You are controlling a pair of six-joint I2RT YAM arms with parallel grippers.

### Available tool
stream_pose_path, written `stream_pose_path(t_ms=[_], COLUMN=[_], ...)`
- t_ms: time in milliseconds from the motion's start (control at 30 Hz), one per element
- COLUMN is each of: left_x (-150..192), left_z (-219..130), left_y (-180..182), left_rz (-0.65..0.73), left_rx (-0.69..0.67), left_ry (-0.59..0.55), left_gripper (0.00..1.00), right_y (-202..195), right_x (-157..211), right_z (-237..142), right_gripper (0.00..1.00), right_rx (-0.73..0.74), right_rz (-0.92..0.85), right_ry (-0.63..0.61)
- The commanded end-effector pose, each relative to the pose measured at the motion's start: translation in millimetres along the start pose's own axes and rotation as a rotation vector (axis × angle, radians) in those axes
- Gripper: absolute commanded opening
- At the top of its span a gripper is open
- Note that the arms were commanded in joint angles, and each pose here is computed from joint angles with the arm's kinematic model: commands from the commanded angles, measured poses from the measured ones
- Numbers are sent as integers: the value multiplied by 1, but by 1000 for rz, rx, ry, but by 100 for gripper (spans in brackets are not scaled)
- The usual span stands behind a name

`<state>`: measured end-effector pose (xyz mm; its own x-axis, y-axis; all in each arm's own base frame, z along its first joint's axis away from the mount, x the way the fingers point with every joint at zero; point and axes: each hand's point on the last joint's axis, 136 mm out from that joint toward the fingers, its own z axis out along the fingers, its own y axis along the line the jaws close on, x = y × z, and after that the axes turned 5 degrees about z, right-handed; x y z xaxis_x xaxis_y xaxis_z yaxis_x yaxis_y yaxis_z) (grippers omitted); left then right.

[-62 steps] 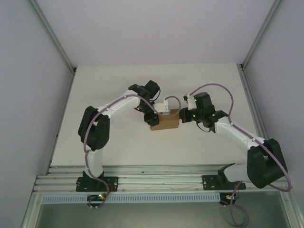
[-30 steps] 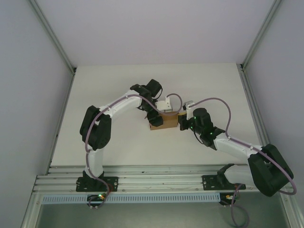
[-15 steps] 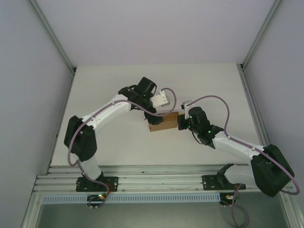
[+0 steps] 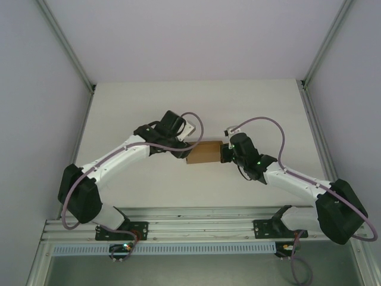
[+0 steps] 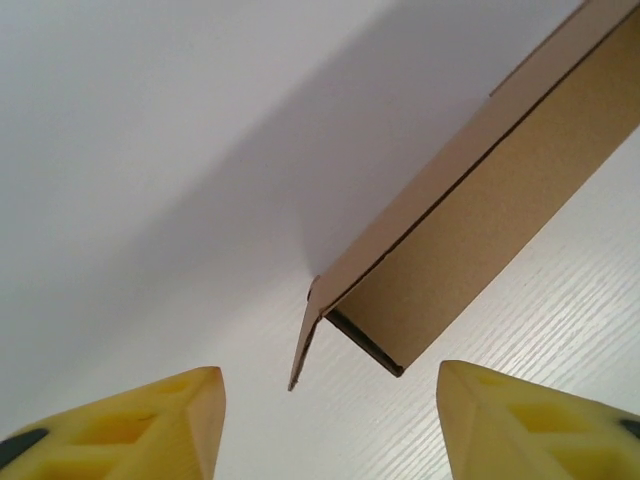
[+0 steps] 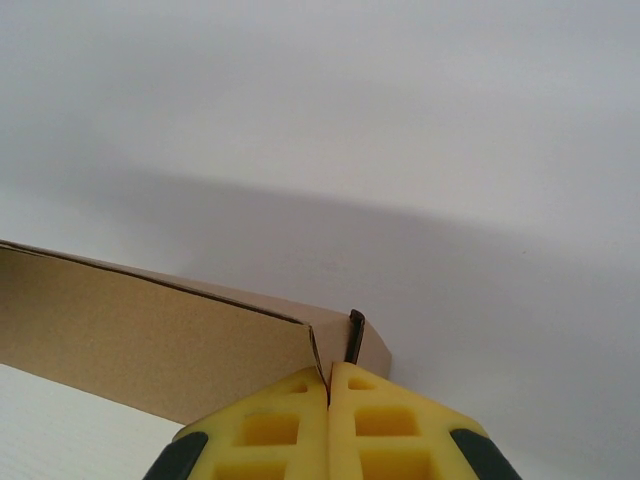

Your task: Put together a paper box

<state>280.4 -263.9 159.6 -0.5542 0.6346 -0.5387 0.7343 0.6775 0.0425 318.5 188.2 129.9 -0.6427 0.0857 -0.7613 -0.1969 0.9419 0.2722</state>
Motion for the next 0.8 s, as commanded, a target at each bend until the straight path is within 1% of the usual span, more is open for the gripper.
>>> stream_pose_path(t_ms=[0, 33, 67, 133, 167, 267, 400, 500, 600, 633, 700, 767], left_x=[-8, -9, -10, -8, -6, -3, -5, -5, -2, 0, 0, -4], left_z=[3, 6, 9, 13, 14, 16, 15, 15, 15, 15, 15, 15], left_y=[2, 3, 3, 4, 3, 3, 2, 2, 2, 3, 2, 1], left_rz=[-40, -44, -50, -56, -58, -54, -65, -84, -108, -127, -185, -277], left_rx=[-3, -4, -4, -1, 4, 6, 11, 9, 7, 4, 3, 16], left_ry=[-3, 6, 20, 46, 58, 64, 55, 60, 78, 83, 86, 75], left_gripper=[51, 48, 42, 33, 30, 28, 21, 20, 16, 10, 1, 0], right_y=[-16, -16, -16, -17, -17, -16, -16, -16, -16, -16, -16, -15], right_x=[46, 46, 47, 48, 47, 47, 48, 48, 49, 49, 48, 48], right_z=[5, 5, 4, 3, 2, 1, 2, 4, 4, 4, 3, 2], right_gripper=[0, 0, 0, 0, 0, 0, 0, 0, 0, 0, 0, 0], right_rx=[71, 69, 68, 74, 78, 75, 81, 88, 102, 103, 113, 122], right_rz=[-19, -21, -23, -23, -22, -32, -39, -44, -52, -54, -55, -62], right_ry=[162, 163, 163, 164, 163, 163, 175, 186, 190, 189, 184, 180])
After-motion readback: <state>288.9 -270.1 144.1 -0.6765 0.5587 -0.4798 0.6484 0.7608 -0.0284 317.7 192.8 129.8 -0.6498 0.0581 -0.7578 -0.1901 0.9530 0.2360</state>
